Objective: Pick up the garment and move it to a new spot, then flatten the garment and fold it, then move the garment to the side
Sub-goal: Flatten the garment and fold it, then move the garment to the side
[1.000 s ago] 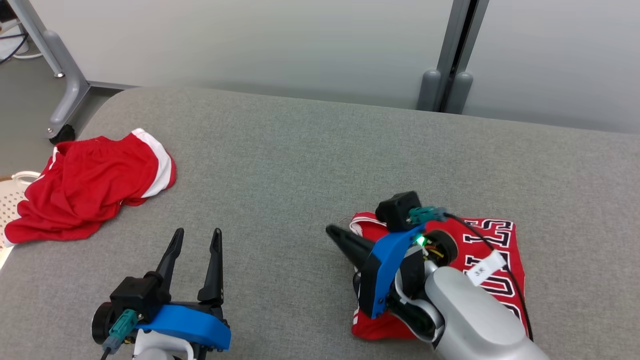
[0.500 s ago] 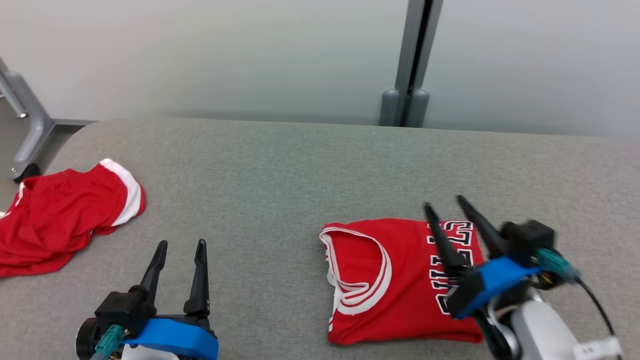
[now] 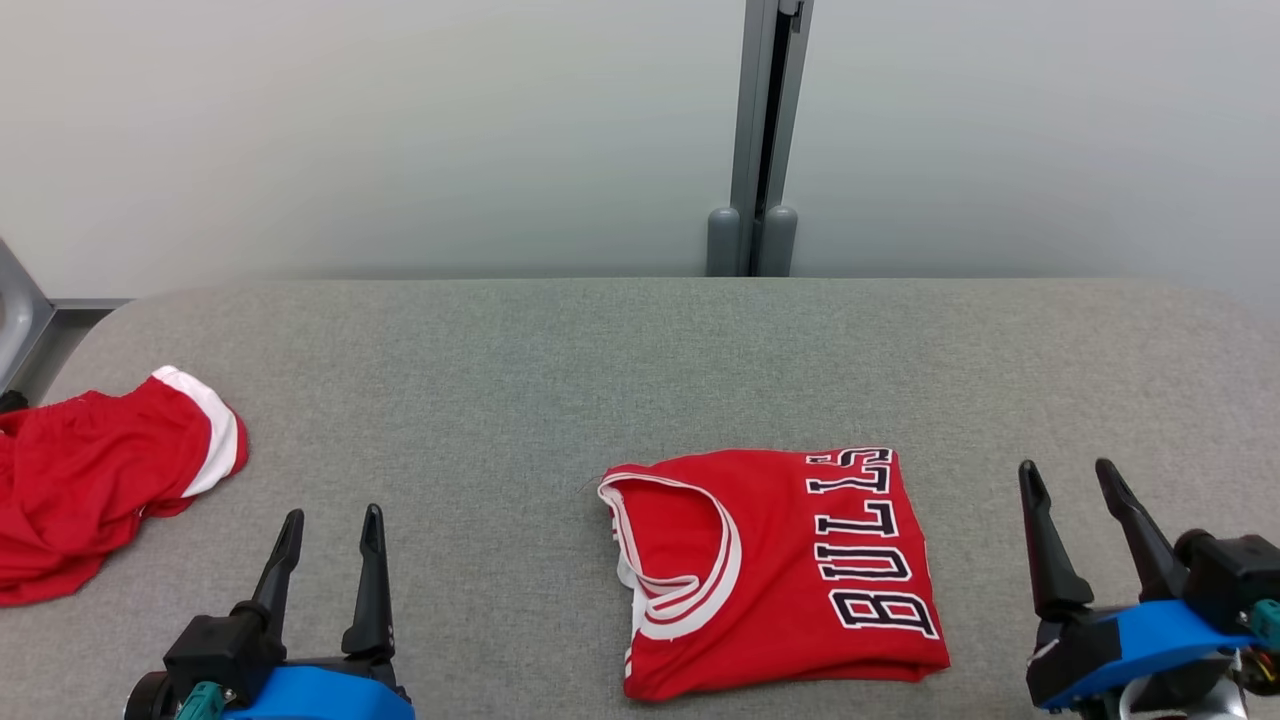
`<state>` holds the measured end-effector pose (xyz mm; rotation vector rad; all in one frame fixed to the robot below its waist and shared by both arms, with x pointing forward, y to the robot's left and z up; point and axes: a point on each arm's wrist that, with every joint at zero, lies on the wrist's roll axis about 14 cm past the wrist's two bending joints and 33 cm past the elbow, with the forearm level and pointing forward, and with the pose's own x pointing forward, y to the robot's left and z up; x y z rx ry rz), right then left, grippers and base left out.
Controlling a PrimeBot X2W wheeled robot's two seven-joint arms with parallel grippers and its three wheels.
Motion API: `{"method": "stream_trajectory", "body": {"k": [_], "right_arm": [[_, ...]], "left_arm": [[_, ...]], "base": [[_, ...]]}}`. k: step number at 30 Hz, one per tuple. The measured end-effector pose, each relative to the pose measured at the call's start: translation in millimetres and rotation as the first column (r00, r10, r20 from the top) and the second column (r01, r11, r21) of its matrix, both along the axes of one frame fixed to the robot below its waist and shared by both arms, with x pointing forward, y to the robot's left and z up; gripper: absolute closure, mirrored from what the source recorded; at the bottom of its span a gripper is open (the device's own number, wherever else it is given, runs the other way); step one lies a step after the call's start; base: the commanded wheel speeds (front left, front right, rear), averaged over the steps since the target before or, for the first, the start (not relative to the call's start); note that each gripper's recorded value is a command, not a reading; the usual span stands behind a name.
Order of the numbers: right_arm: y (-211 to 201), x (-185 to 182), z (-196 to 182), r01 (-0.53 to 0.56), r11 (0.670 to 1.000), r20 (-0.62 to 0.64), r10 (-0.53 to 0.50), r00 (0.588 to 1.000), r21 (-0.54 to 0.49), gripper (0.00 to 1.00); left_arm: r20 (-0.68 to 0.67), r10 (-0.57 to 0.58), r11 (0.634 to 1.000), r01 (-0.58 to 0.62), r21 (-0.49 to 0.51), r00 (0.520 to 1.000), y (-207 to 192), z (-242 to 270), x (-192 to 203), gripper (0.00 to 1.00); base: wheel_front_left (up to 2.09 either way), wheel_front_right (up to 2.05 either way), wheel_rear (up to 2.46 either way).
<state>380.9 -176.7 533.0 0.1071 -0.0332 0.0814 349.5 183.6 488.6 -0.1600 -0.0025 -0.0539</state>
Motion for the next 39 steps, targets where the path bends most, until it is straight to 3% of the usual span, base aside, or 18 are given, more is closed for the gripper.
{"method": "stream_trajectory", "body": {"k": [10,30,36,39], "right_arm": [[-8,-19,-16,0.024,0.999,-0.054,-0.023,0.998,0.027,0.0],[-1,-22,-24,0.005,0.998,-0.077,0.0,0.997,0.06,0.0],[17,-5,-19,-0.051,0.998,-0.104,0.055,0.993,0.039,0.0],[25,8,-28,-0.077,0.996,-0.192,0.083,0.978,0.041,0.0]], "left_arm": [[-0.006,-0.002,1.0,0.002,0.001,1.0,-1,-3,-11,0.0],[-0.018,-0.011,1.0,0.011,0.017,1.0,-2,-6,-11,0.0],[-0.023,-0.013,1.0,0.014,0.018,1.0,-3,-8,-10,0.0],[-0.025,-0.012,1.0,0.012,0.02,1.0,-2,-8,-10,0.0]], "base": [[0.0,0.0,0.0],[0.0,0.0,0.0],[0.0,0.0,0.0],[0.0,0.0,0.0]]}}
